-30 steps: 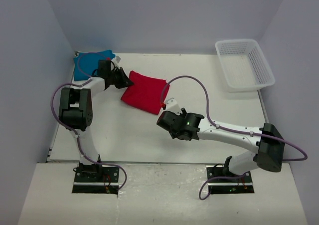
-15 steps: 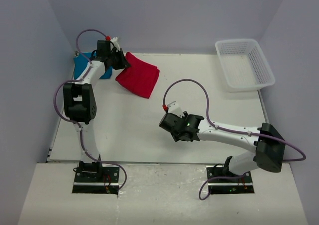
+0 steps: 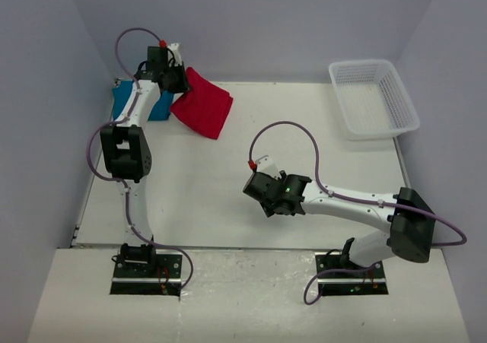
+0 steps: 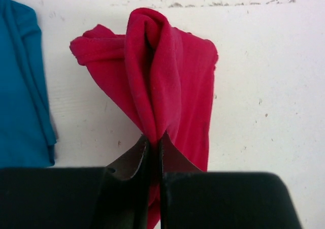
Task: Fold and stack the t-shirts
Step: Put the neatly folded tshirt into the corner of the board with the left arm
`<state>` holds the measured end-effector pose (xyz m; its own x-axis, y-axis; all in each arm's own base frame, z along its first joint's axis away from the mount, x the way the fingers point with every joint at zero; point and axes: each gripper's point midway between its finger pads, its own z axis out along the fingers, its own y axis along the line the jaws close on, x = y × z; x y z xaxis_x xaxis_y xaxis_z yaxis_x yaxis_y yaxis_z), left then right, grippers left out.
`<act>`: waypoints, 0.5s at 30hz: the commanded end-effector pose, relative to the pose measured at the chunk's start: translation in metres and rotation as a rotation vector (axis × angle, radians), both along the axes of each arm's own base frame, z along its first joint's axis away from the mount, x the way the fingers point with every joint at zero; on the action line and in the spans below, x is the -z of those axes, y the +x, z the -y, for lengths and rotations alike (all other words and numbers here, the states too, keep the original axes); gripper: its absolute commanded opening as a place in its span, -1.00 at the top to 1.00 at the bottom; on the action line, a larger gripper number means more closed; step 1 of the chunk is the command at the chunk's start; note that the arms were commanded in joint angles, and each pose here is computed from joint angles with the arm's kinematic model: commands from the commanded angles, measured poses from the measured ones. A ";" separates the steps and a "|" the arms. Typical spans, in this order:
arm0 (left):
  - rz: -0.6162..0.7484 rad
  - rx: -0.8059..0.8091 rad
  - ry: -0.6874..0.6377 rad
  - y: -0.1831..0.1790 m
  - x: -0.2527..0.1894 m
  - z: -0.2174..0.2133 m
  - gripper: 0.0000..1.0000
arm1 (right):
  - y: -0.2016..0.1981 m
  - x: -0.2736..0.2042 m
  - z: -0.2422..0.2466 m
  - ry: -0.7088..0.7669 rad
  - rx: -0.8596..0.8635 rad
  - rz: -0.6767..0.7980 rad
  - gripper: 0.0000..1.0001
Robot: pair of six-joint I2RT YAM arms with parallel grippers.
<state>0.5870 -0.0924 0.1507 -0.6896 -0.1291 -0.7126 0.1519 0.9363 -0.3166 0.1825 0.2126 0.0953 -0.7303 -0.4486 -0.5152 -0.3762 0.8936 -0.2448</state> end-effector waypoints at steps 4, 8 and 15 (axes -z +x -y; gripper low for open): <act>0.118 -0.028 0.091 0.019 -0.047 -0.019 1.00 | 0.000 0.000 0.002 0.024 0.032 0.004 -0.17; 0.145 -0.042 0.119 0.026 -0.056 -0.026 1.00 | 0.000 0.000 0.001 0.064 0.088 0.005 -0.14; 0.189 -0.050 0.140 0.035 -0.070 -0.034 1.00 | 0.002 0.009 0.003 0.030 0.103 0.001 -0.12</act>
<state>0.6102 -0.0705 0.1913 -0.6089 -0.0737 -0.7898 0.1411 0.9697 -0.1992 0.1811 0.2100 0.0897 -0.7616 -0.3891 -0.5183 -0.3210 0.9212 -0.2199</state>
